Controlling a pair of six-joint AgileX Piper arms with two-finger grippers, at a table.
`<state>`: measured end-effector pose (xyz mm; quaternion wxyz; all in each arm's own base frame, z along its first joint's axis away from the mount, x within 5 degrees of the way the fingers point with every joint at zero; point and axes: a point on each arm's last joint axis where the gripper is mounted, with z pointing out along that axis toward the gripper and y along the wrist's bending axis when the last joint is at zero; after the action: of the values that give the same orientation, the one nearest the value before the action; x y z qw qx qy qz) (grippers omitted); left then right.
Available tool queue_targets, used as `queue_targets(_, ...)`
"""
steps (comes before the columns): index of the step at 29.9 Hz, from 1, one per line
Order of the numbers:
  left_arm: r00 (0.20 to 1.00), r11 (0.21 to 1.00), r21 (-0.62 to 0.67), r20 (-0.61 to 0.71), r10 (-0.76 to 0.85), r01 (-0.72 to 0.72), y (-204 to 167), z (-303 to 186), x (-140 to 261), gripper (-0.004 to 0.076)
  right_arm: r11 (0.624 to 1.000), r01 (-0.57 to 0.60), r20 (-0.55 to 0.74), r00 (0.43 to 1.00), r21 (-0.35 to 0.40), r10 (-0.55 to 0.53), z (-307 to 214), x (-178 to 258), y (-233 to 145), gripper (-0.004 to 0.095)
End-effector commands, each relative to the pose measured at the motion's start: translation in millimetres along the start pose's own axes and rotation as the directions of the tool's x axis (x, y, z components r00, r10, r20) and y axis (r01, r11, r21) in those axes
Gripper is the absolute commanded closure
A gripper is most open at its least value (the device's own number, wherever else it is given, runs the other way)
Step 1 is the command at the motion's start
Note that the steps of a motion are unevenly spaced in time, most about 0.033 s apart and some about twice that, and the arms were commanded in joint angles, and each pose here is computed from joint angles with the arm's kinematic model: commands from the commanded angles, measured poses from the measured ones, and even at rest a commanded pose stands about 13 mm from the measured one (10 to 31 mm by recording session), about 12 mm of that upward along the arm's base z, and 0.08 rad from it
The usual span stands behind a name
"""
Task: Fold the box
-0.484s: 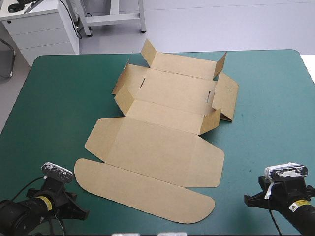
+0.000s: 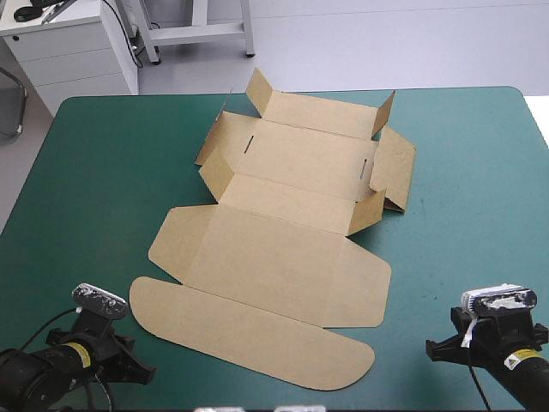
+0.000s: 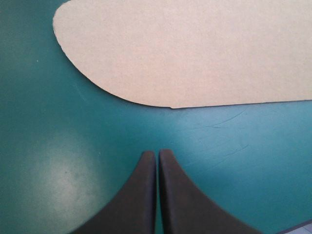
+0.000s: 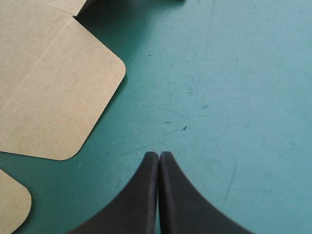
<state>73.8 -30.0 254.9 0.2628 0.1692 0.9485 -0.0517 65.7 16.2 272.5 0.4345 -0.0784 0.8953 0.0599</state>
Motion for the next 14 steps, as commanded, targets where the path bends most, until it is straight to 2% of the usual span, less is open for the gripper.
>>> queue_targets(1,0.998,1.0,0.008,0.058,-0.009,0.009,-0.8,-4.6,-8.8,0.0731,1.0,-0.009,0.072,0.997,0.006,0.008,-3.5,-11.3,-0.4,0.0908)
queue_targets(10,0.998,1.0,0.008,0.058,-0.009,0.009,-0.8,-4.6,-8.8,0.0731,1.0,-0.008,0.071,0.997,0.004,0.007,-3.5,-11.2,-0.3,0.0906)
queue_targets(12,0.998,1.0,0.008,0.058,-0.009,0.009,-0.8,-4.6,-8.8,0.0731,1.0,-0.002,0.072,0.997,0.002,0.002,-3.5,-11.3,-0.1,0.0874)
queue_targets(14,0.998,1.0,0.008,0.058,-0.009,0.009,-0.8,-4.6,-8.8,0.0731,1.0,-0.001,0.072,0.997,0.002,0.001,-3.5,-11.3,0.0,0.0788)
